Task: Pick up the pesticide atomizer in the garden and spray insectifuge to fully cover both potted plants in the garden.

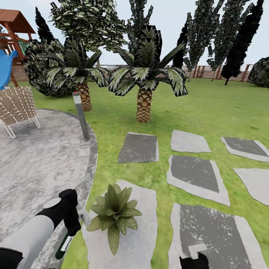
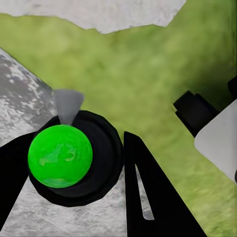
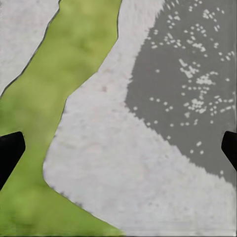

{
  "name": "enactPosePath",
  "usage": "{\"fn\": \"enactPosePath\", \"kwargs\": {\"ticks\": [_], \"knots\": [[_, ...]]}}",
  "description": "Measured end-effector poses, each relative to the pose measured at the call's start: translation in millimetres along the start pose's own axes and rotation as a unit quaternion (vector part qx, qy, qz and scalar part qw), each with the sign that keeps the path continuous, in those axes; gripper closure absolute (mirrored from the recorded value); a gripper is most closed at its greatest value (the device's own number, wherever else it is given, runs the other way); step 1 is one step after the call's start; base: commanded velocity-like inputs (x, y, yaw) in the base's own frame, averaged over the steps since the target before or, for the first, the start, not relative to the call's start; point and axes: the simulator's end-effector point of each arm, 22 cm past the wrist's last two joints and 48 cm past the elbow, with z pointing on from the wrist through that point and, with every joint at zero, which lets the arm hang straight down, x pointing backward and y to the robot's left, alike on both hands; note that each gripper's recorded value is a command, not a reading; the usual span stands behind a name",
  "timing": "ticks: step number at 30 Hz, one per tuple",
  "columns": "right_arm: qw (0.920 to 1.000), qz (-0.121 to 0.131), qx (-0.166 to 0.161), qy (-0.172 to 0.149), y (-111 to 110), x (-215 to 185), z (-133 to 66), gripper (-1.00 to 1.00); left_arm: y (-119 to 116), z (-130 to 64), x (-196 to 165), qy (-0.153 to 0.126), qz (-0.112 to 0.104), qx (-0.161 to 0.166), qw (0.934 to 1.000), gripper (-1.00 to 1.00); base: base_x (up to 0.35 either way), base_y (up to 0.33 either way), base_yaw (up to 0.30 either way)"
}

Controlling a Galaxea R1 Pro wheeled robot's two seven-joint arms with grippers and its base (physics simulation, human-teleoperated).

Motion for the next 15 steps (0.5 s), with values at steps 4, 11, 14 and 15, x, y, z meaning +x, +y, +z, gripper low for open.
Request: {"fn": "enactPosePath", "kwargs": {"ticks": [4,11,14,15], "knots": [[1.0,0.0,0.0,-0.001,0.6,-0.5,-0.2,-1.0,-0.2,-0.8,-0.3,-0.001,-0.001,0.0,1.0,1.0,-0.314,0.168,-0.246],[1.0,0.0,0.0,-0.002,0.9,-1.7,-0.6,-1.0,-0.3,-1.5,-0.2,-0.002,-0.001,0.0,1.0,1.0,-0.258,0.233,-0.255],[1.0,0.0,0.0,-0.002,0.8,-1.9,-0.6,-1.0,-2.8,4.0,5.6,0.004,-0.003,0.004,1.0,1.0,-0.159,0.265,-0.255],[1.0,0.0,0.0,-0.002,0.8,-2.0,-0.7,-1.0,-3.5,6.5,7.9,0.007,-0.004,0.004,1.0,1.0,-0.06,0.287,-0.255]]}}
